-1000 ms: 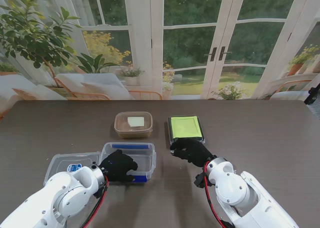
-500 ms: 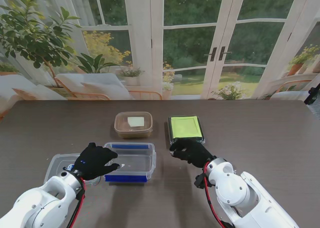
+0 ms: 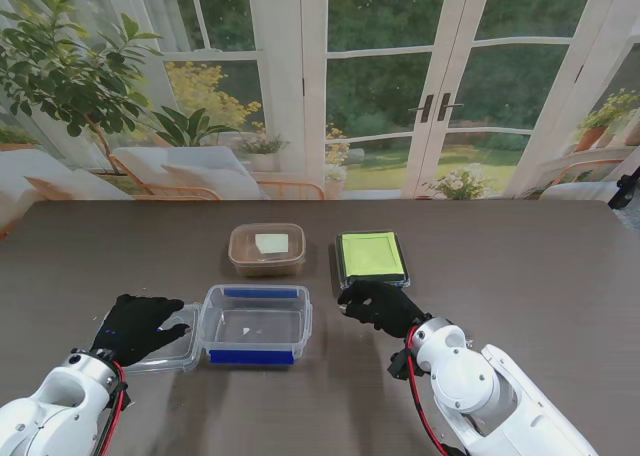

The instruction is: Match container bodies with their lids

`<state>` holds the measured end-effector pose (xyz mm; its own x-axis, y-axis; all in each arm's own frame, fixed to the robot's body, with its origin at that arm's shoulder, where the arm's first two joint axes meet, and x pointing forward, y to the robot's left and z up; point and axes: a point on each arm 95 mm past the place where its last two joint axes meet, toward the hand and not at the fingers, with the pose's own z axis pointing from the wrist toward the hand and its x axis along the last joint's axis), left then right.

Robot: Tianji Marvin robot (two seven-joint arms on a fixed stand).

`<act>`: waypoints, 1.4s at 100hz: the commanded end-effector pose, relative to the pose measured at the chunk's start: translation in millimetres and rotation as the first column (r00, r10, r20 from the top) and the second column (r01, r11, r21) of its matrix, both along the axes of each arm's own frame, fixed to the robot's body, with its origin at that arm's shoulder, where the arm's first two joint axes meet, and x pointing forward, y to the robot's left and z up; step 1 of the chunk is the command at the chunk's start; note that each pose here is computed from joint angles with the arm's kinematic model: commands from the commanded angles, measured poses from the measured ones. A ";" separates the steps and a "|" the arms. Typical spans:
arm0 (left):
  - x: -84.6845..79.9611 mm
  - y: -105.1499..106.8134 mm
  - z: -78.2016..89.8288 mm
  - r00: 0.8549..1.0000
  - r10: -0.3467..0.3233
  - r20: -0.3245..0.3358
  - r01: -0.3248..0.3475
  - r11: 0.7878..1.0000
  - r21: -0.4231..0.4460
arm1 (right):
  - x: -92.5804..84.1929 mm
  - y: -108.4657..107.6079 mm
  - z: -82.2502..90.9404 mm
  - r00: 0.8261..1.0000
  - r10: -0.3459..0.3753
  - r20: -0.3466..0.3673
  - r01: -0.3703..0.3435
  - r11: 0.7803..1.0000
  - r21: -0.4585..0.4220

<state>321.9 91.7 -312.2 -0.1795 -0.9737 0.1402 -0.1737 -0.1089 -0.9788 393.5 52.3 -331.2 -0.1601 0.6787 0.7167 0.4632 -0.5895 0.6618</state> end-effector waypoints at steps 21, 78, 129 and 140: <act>14.7 26.4 -24.1 0.989 0.101 -0.112 -0.101 0.995 0.007 | -5.2 4.1 -1.9 0.999 0.023 -0.023 -0.023 1.000 0.003; 42.2 49.3 -53.5 0.950 0.152 -0.273 -0.146 0.988 0.043 | -5.7 2.7 -2.2 0.999 0.023 -0.036 -0.023 1.000 0.007; 28.9 36.9 -68.0 0.929 0.096 -0.358 -0.076 0.995 0.070 | -6.3 1.3 -2.9 0.999 0.024 -0.047 -0.024 1.000 0.005; 20.6 33.8 -69.3 0.922 0.082 -0.378 -0.053 0.995 0.087 | -6.3 1.3 -3.0 0.999 0.024 -0.048 -0.024 1.000 0.004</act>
<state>358.9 128.6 -362.2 -0.0536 -0.9917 0.1168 -0.4569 -0.0797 -0.8859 390.4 50.9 -332.8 -0.1432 0.6756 0.7233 0.4917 -0.5856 0.6444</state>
